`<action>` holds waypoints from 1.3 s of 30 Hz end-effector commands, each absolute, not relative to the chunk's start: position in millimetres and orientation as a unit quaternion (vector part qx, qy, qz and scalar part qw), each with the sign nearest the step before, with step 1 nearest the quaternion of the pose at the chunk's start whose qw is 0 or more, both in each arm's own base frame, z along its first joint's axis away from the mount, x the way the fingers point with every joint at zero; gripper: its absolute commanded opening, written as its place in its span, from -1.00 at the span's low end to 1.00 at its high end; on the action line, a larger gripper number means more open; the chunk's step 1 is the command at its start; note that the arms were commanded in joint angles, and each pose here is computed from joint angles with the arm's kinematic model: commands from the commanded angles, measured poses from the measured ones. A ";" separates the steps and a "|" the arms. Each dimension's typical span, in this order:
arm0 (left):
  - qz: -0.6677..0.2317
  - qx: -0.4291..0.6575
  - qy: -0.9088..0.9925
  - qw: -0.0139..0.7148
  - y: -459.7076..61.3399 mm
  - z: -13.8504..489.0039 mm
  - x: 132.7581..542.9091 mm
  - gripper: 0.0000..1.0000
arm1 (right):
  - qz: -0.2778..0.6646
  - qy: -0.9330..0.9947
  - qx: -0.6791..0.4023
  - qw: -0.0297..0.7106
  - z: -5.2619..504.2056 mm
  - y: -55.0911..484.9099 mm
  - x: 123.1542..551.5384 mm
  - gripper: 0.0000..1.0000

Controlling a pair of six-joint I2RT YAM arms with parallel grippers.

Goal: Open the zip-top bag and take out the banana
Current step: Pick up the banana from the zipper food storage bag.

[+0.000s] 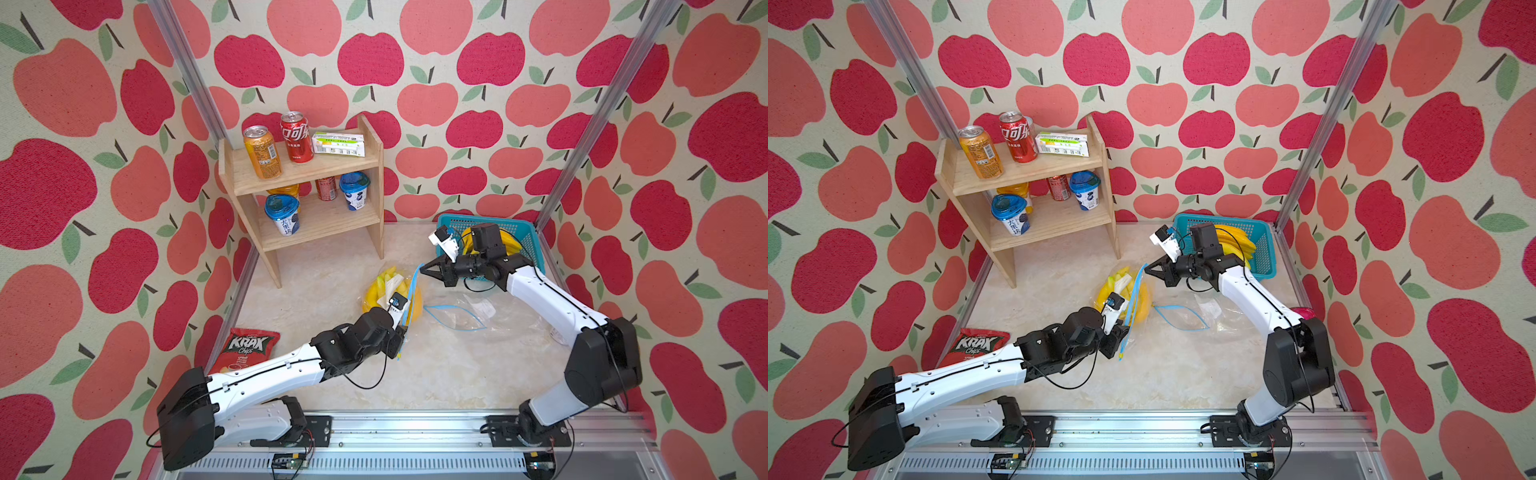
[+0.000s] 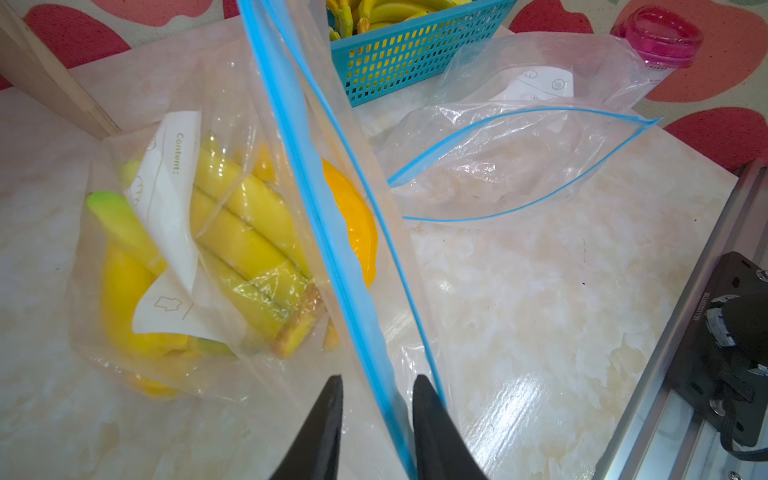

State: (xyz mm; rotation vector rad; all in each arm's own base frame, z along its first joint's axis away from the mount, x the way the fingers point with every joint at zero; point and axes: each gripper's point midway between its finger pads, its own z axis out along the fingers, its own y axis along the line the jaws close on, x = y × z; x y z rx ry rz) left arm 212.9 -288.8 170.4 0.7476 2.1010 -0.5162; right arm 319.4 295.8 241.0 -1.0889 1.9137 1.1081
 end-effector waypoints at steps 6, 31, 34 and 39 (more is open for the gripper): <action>-0.206 0.289 0.836 0.419 -289.5 180.9 214.1 -0.42 | 0.427 0.722 -0.417 0.349 255.4 295.4 312.2 -1.00; -0.132 0.261 0.854 0.430 -271.7 181.7 225.5 -1.00 | 0.349 0.806 -0.349 0.328 225.9 269.2 323.4 0.19; -0.114 0.273 0.850 0.437 -279.3 184.1 226.4 -1.00 | 0.323 0.843 -0.301 0.308 221.7 253.9 319.4 0.31; -0.067 0.291 0.849 0.436 -297.5 178.3 225.8 -1.00 | 0.331 0.864 -0.241 0.293 231.0 235.8 292.1 0.34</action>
